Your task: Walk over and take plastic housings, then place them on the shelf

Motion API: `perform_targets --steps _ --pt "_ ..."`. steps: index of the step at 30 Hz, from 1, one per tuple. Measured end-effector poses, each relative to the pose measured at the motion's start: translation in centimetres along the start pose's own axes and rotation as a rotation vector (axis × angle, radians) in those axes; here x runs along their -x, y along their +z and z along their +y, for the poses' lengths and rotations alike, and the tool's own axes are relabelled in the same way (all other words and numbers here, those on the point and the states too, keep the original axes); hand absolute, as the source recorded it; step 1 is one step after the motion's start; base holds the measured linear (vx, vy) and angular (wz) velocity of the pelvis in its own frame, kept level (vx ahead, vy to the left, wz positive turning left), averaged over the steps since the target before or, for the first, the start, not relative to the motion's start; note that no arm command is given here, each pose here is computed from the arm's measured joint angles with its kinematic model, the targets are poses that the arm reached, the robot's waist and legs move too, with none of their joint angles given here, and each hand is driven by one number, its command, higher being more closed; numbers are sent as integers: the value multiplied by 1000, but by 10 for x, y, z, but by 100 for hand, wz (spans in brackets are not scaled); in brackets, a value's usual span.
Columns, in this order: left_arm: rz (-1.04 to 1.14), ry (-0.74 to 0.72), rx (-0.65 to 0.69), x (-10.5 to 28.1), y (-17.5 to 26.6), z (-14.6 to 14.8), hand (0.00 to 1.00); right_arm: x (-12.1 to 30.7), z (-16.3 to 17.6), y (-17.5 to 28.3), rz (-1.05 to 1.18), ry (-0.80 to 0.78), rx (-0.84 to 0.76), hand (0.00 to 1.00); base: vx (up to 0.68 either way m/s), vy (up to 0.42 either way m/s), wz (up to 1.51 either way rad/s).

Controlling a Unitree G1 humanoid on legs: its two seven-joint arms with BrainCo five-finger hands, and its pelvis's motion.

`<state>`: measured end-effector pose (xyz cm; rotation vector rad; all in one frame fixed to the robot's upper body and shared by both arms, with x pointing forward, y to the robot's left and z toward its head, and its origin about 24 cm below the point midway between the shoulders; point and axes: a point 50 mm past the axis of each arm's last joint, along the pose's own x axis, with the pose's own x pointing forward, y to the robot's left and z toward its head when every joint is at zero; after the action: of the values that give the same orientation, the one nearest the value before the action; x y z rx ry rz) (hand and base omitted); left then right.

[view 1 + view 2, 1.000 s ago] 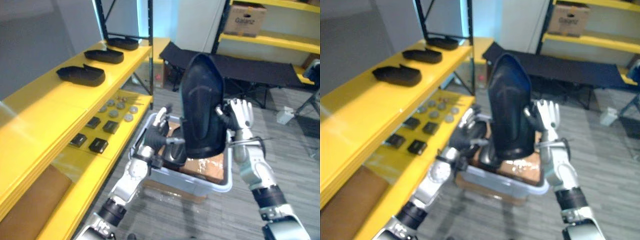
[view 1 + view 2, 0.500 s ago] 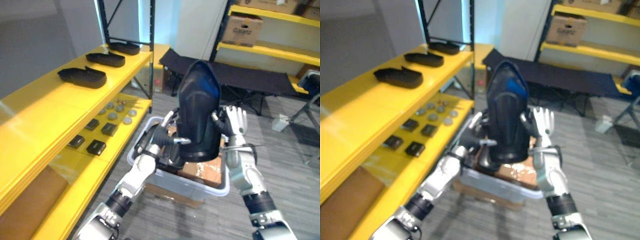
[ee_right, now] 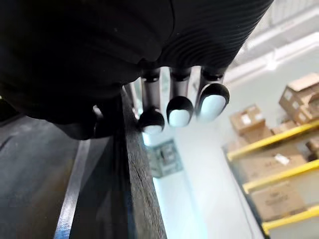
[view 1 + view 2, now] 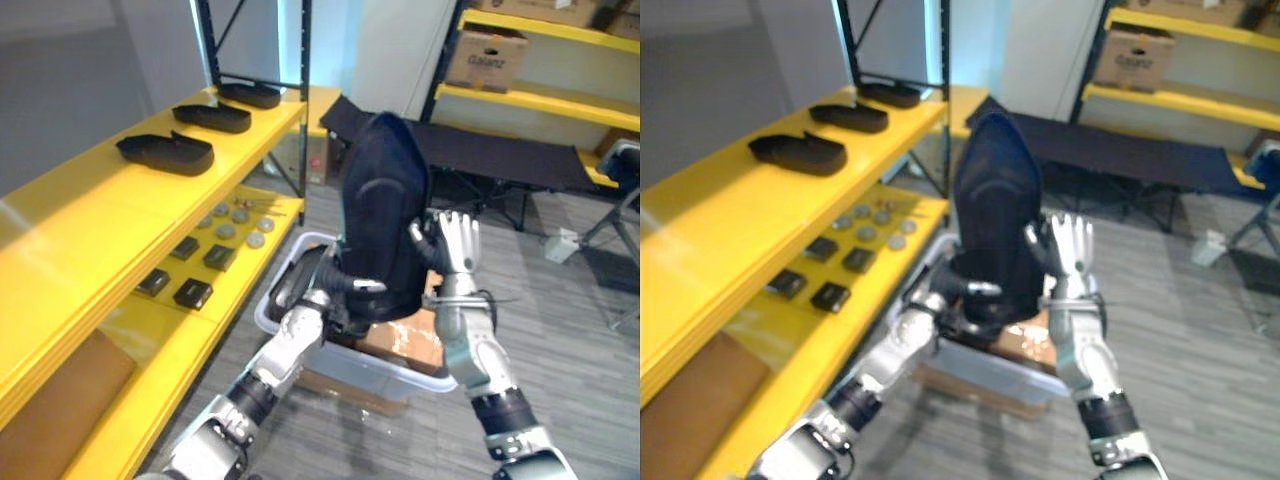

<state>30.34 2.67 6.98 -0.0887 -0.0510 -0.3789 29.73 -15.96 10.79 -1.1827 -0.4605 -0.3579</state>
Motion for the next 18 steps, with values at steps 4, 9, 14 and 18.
perform_targets --steps 4,9,14,18 --pt "15 12 67 0 0 0 100 2 5 -1 -2 23 9 100 0 0 3" --pt "41 82 115 -1 -3 6 100 7 12 6 -29 40 4 100 0 0 1" --pt "74 126 194 0 -6 15 100 11 16 12 -41 58 -24 100 0 0 0" --pt "100 135 274 1 -8 15 100 15 18 12 -34 61 -43 100 0 0 0"
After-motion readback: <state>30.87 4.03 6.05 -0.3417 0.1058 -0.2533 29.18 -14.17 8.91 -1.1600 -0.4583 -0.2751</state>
